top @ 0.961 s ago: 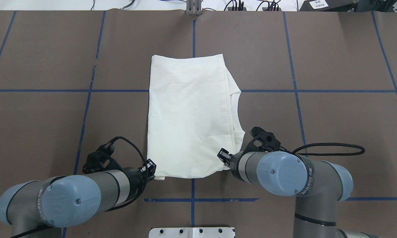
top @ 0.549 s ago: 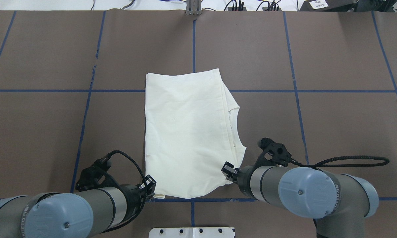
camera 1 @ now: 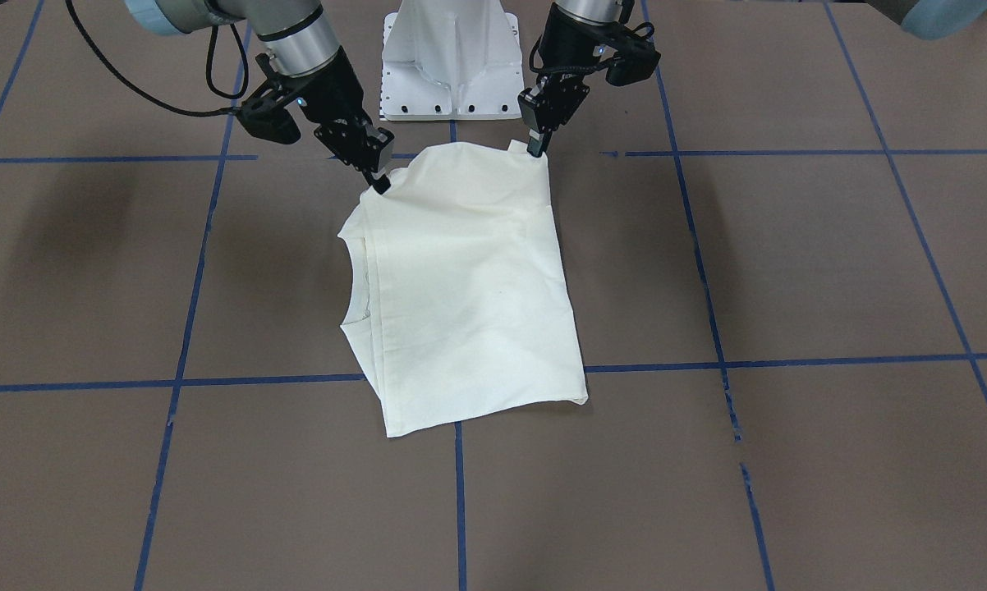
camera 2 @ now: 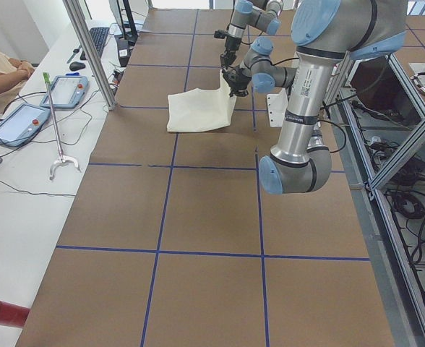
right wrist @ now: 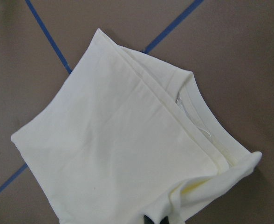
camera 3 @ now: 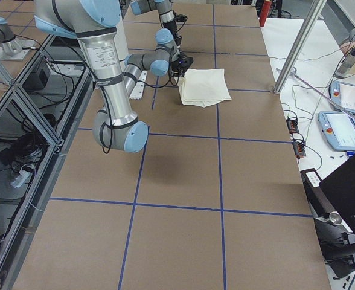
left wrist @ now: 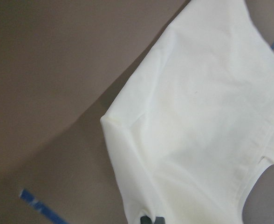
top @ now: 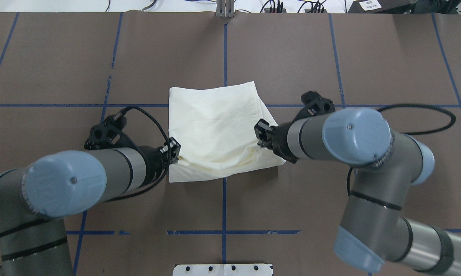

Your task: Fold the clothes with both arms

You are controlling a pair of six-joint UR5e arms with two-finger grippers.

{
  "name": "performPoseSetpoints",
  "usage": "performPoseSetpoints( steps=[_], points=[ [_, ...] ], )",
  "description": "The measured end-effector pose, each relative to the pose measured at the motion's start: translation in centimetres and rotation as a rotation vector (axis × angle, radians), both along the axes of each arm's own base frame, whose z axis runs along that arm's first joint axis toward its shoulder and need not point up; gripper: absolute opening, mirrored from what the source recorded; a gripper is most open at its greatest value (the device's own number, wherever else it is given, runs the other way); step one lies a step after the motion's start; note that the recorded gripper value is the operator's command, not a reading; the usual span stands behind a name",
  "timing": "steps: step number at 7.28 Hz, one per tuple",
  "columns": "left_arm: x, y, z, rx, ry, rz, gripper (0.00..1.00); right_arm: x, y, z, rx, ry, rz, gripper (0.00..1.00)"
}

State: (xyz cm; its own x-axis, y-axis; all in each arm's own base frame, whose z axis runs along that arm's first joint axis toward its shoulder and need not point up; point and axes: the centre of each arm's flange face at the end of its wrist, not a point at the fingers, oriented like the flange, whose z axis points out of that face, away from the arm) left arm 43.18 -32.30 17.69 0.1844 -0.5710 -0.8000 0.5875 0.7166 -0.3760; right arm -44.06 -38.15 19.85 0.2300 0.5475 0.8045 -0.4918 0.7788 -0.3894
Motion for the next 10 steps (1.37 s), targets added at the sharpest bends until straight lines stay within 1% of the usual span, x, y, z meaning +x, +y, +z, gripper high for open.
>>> performPoseSetpoints(
  steps=[1,2,3,4,6,7,8,9,10],
  points=[
    [0.1,-3.0,0.4,0.031,-0.042,-0.026,0.00,-0.7,-3.8,-0.2,-0.006,0.021,0.016,0.00],
    [0.8,-5.7,0.9,0.052,-0.083,-0.045,0.00,-2.1,-7.0,-0.2,-0.020,0.047,0.030,0.00],
    [1.7,-8.4,1.6,0.069,-0.107,-0.063,0.00,-3.8,-9.8,0.1,-0.037,0.074,0.040,0.00],
    [2.8,-11.0,2.7,0.080,-0.117,-0.082,0.00,-5.4,-12.1,0.8,-0.047,0.089,0.046,0.00],
    [4.9,-16.5,4.6,0.109,-0.141,-0.115,0.00,-7.6,-15.0,3.1,-0.063,0.112,0.044,0.00],
    [6.0,-19.4,5.7,0.129,-0.157,-0.125,0.11,-8.9,-16.1,4.0,-0.074,0.135,0.035,0.00],
    [6.9,-21.4,7.0,0.153,-0.163,-0.129,0.12,-10.1,-17.2,4.6,-0.082,0.158,0.026,0.00],
    [7.1,-22.6,7.7,0.174,-0.163,-0.131,0.21,-10.9,-18.2,5.2,-0.082,0.168,0.021,0.00],
    [6.5,-23.5,7.8,0.182,-0.154,-0.130,0.31,-11.1,-19.1,5.8,-0.079,0.165,0.020,0.00]
  ],
)
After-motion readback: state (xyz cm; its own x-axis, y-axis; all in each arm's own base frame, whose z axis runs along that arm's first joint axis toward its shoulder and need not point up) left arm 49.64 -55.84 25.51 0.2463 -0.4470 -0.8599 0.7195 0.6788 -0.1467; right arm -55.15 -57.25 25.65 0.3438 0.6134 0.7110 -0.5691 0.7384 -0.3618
